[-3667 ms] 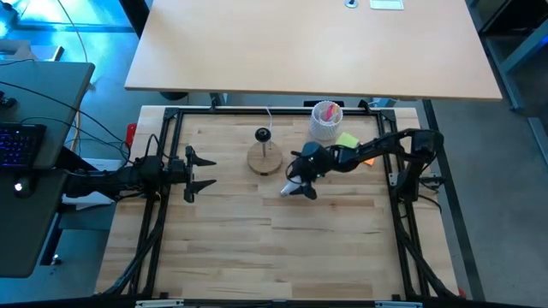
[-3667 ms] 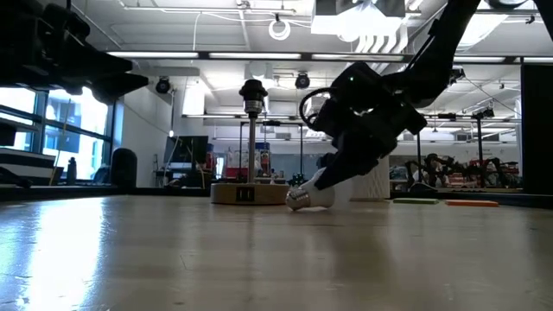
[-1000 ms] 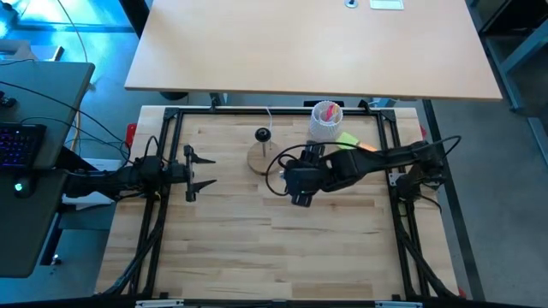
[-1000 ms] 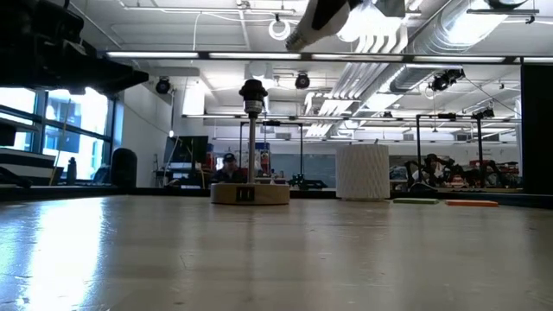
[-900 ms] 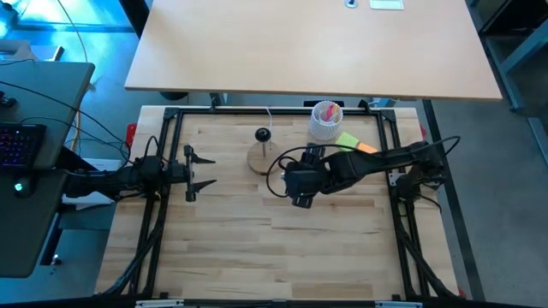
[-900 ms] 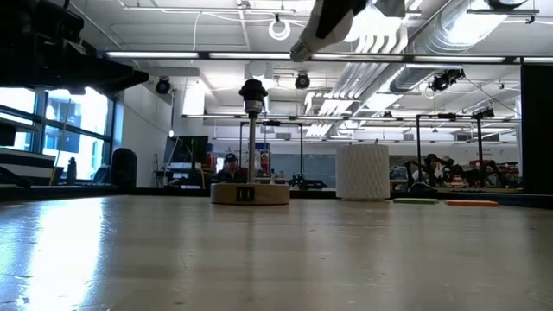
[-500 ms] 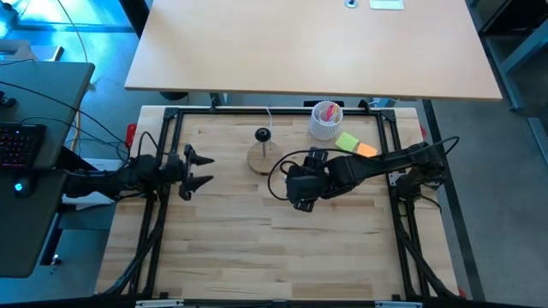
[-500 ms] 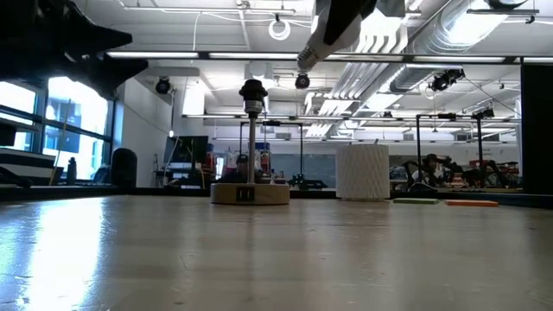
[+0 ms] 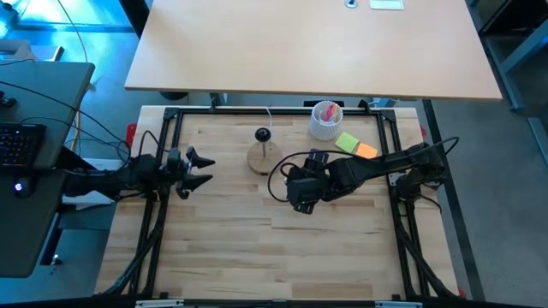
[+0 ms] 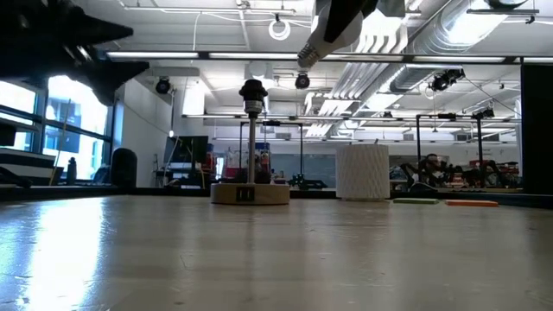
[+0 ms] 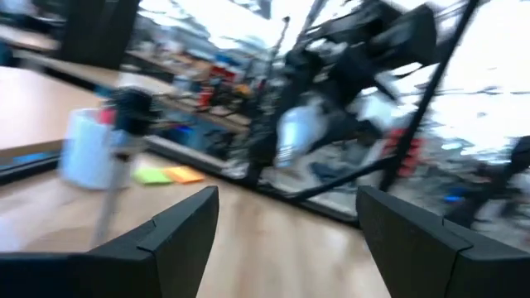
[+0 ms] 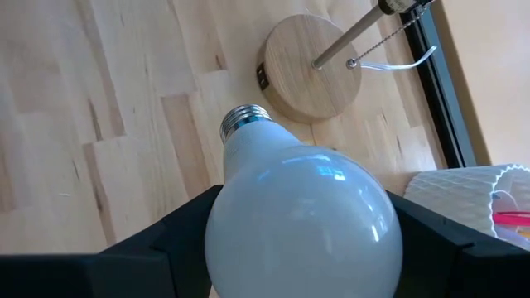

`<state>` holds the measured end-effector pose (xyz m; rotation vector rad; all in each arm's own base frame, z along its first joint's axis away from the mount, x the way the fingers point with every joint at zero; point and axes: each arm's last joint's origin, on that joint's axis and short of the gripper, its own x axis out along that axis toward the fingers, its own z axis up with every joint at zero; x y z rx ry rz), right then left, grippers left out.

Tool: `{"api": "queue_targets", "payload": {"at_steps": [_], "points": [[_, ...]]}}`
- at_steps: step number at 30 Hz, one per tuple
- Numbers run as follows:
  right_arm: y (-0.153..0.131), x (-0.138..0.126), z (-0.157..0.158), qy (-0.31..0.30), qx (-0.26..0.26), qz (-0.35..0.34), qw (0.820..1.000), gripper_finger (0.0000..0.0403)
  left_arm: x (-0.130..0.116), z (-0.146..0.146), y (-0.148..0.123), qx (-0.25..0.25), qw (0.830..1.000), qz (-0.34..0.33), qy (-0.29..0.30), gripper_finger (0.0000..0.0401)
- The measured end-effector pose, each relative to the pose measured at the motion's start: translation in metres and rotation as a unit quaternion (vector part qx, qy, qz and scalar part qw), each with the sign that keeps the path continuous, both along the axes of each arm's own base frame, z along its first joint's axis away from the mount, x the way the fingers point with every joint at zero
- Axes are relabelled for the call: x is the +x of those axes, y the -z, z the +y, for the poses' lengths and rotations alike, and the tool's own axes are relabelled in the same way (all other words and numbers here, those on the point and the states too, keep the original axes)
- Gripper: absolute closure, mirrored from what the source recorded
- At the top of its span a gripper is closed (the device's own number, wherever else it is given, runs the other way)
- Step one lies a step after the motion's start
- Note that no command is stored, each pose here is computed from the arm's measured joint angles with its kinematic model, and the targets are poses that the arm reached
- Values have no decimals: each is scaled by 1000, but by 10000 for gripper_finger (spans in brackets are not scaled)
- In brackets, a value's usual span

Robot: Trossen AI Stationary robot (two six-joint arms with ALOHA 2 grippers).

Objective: Screw lightbulb
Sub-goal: Insert the light bulb into the lamp

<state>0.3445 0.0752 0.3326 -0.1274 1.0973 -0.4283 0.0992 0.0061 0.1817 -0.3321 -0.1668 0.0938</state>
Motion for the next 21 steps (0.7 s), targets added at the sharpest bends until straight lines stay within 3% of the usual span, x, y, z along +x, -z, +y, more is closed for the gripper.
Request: {"api": "queue_targets", "payload": {"at_steps": [5,9,12,14,19,21], "points": [[0,0,0,2,0,-1,1000,142,9,4,9,39,995,65,-59,121],[0,0,0,2,1,-2,1000,141,16,10,12,31,981,84,-169,121],[0,0,0,4,2,-4,1000,141,22,12,12,31,974,85,-207,121],[0,0,1,3,3,-4,1000,140,26,12,12,39,975,81,-204,121],[0,0,1,-1,7,-2,1000,140,38,11,14,110,982,92,-120,121],[0,0,1,-1,7,-2,1000,139,41,15,16,122,981,100,-114,121]]}}
